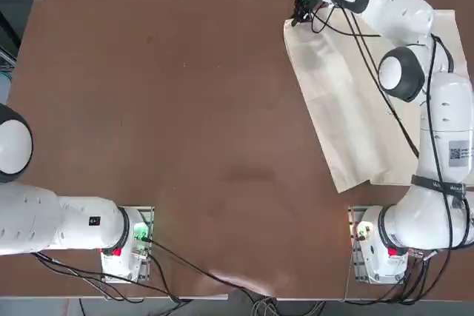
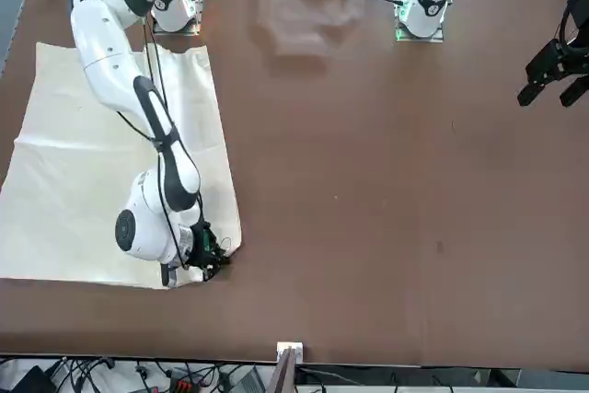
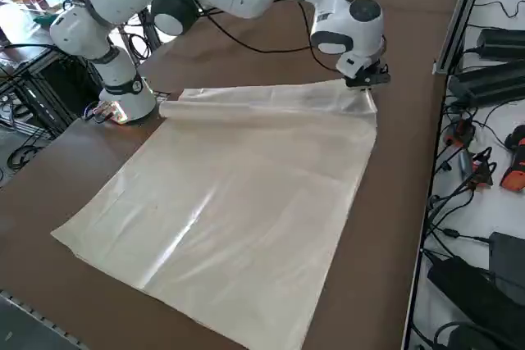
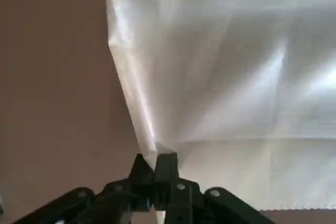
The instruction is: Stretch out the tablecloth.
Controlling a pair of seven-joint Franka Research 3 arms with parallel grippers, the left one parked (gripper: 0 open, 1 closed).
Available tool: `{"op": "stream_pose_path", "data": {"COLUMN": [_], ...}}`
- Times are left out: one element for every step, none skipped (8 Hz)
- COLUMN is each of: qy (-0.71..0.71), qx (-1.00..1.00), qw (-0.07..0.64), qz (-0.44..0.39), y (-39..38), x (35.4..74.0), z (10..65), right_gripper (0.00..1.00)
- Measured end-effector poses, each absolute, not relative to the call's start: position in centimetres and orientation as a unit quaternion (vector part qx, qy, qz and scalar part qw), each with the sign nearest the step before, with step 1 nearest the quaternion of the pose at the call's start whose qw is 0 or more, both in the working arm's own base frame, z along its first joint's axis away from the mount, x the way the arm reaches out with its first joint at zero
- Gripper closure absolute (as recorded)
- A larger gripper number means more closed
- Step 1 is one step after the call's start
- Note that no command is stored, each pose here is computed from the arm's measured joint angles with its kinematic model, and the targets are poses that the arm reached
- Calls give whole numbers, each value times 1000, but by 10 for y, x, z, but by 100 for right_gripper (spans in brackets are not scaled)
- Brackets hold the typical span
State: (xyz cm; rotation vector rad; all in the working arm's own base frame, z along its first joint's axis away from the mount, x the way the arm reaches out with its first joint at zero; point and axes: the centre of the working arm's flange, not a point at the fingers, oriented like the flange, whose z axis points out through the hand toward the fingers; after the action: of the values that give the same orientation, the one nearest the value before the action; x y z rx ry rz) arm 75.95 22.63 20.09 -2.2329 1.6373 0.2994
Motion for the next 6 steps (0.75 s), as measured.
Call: {"op": "stream_pose_path", "data": {"qy": [580,580,582,585,589,591], "qx": [-788,-788,-787,-786,-785,-785], "qw": [176,175,174,172,167,163], "qz": [108,108,107,104,97,90], "y": [232,234,231,225,215,204], "x": [758,757,758,760,763,766], "z": [198,196,193,191,190,188], "right_gripper": [98,98,98,97,95,94]}}
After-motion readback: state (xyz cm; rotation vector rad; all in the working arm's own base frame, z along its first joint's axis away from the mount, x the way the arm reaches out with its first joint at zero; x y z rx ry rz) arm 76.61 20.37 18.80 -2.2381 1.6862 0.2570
